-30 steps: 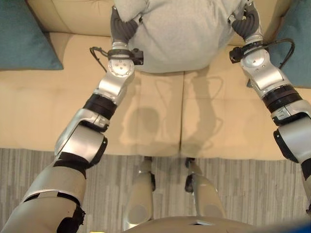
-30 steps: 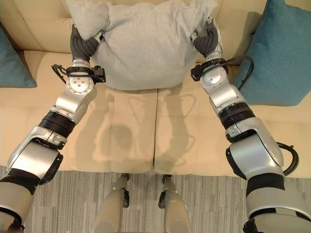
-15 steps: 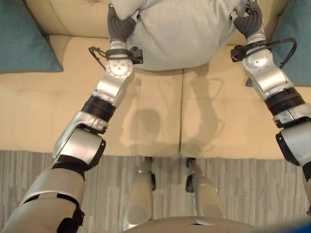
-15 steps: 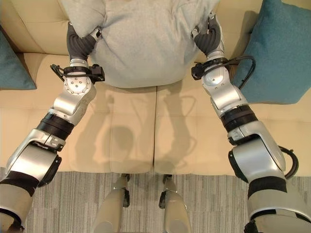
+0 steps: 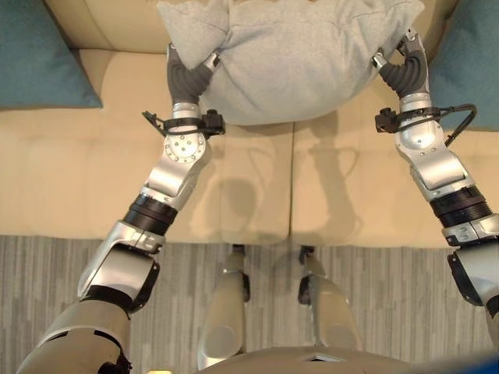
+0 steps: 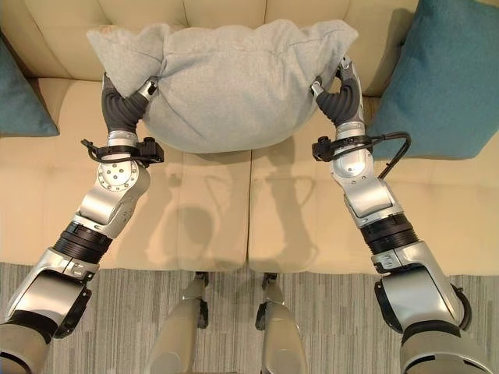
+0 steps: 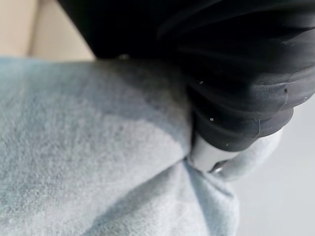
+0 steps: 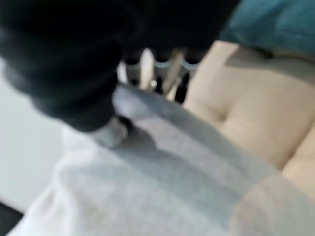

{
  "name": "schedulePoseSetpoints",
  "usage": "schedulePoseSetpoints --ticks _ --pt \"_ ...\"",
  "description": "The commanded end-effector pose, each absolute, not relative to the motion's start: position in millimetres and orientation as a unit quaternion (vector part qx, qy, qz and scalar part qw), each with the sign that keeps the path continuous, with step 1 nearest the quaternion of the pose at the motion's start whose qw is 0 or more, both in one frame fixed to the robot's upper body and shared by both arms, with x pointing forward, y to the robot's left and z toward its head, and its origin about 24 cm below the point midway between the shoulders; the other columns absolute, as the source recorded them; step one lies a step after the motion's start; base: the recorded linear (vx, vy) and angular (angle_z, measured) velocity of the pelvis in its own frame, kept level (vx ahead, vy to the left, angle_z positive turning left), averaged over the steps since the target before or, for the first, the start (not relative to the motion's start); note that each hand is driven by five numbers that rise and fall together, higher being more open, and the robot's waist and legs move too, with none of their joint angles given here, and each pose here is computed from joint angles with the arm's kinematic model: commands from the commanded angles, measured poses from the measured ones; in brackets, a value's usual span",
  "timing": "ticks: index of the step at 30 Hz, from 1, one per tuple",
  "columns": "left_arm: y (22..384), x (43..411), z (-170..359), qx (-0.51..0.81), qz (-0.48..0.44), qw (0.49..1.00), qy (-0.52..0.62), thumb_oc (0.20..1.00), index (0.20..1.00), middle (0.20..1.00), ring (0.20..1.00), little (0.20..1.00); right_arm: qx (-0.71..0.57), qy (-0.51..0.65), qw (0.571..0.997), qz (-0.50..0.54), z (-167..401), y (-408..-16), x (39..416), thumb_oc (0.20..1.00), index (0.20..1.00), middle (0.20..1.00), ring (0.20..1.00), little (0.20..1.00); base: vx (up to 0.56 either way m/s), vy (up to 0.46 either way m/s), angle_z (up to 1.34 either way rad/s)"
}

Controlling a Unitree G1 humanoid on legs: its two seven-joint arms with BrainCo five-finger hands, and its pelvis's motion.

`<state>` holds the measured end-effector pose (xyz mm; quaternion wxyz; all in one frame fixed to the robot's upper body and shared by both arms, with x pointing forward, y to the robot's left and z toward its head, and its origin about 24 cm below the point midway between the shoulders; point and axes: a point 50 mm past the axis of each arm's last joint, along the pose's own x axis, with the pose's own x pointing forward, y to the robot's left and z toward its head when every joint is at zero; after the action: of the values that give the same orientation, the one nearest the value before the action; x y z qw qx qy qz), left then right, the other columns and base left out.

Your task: Pick up all the scattered cushions and arrange them neatly on the sofa.

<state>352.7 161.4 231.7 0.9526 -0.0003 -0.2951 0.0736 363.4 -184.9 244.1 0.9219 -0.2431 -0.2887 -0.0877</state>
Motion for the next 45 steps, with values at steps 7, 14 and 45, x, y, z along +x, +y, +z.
schedulePoseSetpoints --ticks 7,14,45 --pt "137.4 371.1 305.1 0.057 0.056 0.918 -0.388 0.2 0.2 0.2 0.2 0.2 -0.239 -0.339 0.908 -0.054 287.5 -137.1 384.3 0.2 0.2 0.2 0.2 0.2 0.0 -0.017 0.0" --pt "133.2 385.3 341.4 0.086 0.087 0.914 -0.387 0.909 0.909 0.909 0.909 0.909 -0.259 -0.322 0.907 -0.08 308.4 -127.1 400.5 0.58 0.58 0.58 0.58 0.58 0.02 -0.013 0.02" --pt "254.9 339.5 314.7 0.116 0.127 0.903 -0.394 1.0 1.0 1.0 1.0 1.0 -0.27 -0.283 0.912 -0.126 286.0 -254.1 364.5 1.0 1.0 1.0 1.0 1.0 0.02 0.003 0.01"
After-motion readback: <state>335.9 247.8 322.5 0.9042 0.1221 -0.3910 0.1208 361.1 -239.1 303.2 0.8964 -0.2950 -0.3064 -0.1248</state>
